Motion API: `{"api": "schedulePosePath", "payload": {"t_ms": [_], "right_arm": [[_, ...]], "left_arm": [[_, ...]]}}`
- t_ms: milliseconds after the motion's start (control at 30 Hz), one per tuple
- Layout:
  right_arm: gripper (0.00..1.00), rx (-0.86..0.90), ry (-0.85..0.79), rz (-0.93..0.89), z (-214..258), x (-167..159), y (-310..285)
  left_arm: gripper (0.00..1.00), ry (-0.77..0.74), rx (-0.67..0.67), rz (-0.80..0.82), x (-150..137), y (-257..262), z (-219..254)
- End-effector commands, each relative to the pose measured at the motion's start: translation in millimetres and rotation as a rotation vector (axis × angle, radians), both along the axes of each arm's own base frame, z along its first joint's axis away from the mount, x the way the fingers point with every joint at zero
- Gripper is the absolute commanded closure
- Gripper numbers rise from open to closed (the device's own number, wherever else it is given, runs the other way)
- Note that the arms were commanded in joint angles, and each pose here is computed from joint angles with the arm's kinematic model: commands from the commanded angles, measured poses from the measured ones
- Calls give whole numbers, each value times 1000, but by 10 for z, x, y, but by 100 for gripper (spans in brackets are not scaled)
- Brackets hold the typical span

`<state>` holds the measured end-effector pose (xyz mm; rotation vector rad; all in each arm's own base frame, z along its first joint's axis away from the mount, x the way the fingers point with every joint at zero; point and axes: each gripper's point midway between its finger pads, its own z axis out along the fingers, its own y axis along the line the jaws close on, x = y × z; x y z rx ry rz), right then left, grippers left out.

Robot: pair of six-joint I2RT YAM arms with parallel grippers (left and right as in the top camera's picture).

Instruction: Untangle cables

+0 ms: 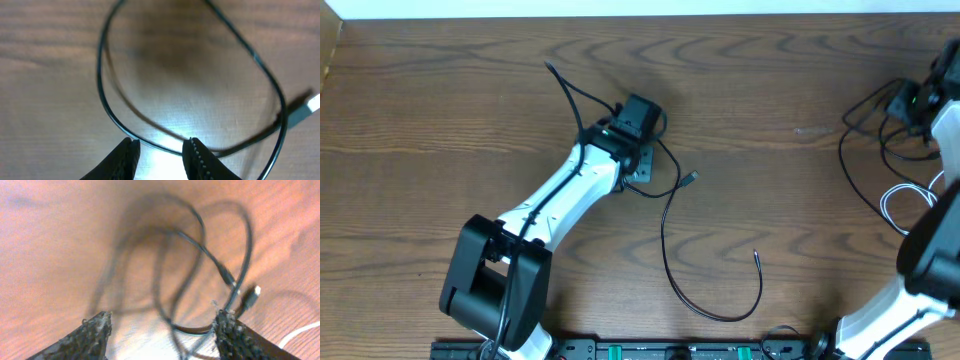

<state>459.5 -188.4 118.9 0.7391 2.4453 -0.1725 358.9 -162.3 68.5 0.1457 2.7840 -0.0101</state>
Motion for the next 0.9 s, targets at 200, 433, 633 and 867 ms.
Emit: {"api": "schedulePosePath", "payload": {"t_ms": [200,433,633,867], "right_arm": [[29,161,-147,521,870,55,1610],[29,205,-91,737,771,-44,2614],[28,210,-20,937,651,-323,3431],[25,190,7,1148,432,-532,4219]], "left_arm": [[65,-27,-131,215,325,444,335],[60,-22,-297,424,421,939,520],[58,30,-290,573,313,1449,459],[49,98,-252,648,114,1788,390]]}}
